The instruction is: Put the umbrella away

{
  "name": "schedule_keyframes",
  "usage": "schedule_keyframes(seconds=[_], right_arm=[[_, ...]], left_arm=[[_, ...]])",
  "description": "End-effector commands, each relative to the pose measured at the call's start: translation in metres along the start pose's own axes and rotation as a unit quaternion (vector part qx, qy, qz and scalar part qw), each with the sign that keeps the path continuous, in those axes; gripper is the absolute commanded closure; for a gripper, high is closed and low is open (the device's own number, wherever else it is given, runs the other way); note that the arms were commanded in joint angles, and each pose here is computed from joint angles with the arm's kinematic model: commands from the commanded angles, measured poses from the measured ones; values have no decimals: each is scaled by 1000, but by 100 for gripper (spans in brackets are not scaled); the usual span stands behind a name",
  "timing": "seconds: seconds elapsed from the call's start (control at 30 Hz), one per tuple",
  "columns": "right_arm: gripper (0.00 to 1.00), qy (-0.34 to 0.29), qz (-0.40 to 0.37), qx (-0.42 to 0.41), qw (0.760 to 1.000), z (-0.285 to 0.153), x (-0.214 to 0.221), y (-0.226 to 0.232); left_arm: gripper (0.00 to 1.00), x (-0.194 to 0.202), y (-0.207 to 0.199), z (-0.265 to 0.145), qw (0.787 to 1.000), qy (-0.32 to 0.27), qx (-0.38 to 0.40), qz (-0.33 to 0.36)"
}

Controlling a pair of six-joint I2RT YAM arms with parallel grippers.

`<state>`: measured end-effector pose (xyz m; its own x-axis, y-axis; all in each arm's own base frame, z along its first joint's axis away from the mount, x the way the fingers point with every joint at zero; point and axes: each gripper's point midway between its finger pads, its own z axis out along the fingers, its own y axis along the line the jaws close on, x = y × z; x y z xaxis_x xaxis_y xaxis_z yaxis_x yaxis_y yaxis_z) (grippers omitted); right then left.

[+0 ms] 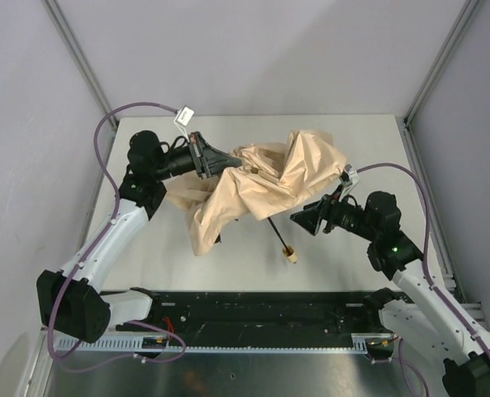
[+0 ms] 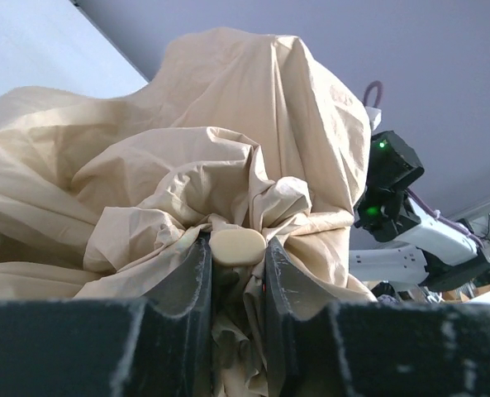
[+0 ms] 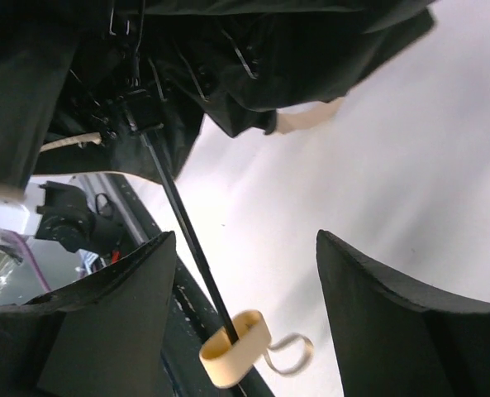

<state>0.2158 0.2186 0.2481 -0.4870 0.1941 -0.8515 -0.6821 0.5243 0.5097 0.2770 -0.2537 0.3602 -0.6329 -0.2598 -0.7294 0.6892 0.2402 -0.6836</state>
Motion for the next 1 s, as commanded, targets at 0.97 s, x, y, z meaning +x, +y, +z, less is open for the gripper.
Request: schedule_keyframes(seconds=[0.97], right_arm=[[55, -36, -56, 195, 979, 80, -116, -4]], left_arm=[[100, 40, -44, -2, 994, 24, 59, 94]])
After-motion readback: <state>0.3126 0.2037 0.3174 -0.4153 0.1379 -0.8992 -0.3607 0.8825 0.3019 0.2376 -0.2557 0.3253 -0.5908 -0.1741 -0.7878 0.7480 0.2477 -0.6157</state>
